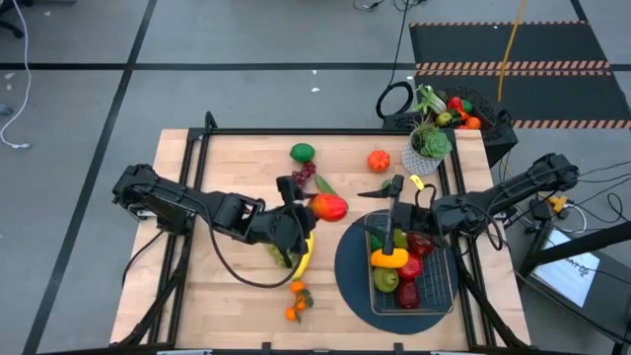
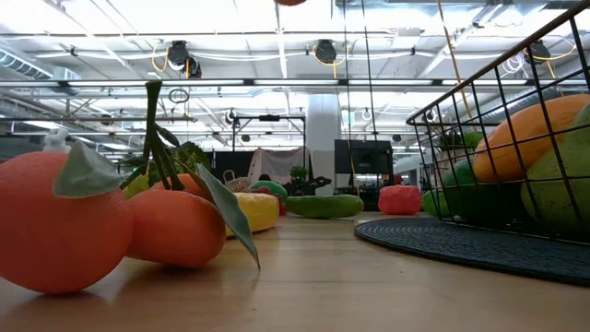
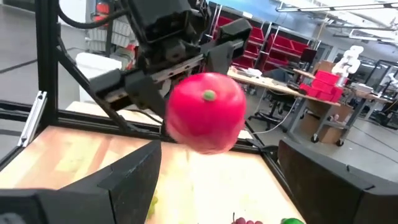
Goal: Build produce basket
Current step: Put the red mango into the wire basket
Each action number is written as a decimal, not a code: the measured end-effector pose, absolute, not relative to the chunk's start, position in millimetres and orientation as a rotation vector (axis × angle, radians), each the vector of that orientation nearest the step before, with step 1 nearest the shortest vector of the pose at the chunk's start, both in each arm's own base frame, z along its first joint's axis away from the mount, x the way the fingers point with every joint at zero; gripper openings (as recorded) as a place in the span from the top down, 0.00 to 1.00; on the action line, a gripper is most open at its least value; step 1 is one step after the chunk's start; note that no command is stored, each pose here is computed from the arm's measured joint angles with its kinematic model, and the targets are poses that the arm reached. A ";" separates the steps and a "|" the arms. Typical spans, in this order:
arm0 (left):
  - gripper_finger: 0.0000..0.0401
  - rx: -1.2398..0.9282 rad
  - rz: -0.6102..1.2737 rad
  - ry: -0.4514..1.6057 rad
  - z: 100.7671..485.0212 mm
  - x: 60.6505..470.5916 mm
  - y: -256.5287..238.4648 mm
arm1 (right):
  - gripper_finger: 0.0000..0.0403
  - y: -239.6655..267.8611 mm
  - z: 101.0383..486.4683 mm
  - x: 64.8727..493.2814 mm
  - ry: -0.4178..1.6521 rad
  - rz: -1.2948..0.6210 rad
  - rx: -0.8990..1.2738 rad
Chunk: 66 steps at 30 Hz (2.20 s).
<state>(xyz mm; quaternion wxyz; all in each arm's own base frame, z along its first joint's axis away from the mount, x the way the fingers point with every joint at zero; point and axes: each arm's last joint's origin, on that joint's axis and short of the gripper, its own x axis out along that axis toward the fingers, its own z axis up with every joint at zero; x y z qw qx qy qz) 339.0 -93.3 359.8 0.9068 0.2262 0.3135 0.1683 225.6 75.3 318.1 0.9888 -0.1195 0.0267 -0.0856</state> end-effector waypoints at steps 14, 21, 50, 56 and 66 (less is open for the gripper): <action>0.37 0.356 0.262 0.515 369.7 347.9 -98.6 | 0.22 84.9 327.2 212.0 0.010 -0.124 -0.234; 0.37 0.333 0.249 0.471 373.3 350.6 -99.7 | 0.22 87.7 327.7 212.3 -0.002 -0.114 -0.239; 0.19 0.361 0.194 0.360 362.7 378.8 -108.7 | 0.34 100.6 324.1 233.0 -0.111 -0.079 -0.192; 0.02 0.348 0.181 0.358 378.8 361.0 -107.5 | 0.31 108.5 323.1 218.5 -0.044 -0.156 -0.140; 0.11 0.252 0.265 0.528 372.0 349.1 -78.3 | 0.32 128.6 318.9 199.3 0.012 -0.108 -0.024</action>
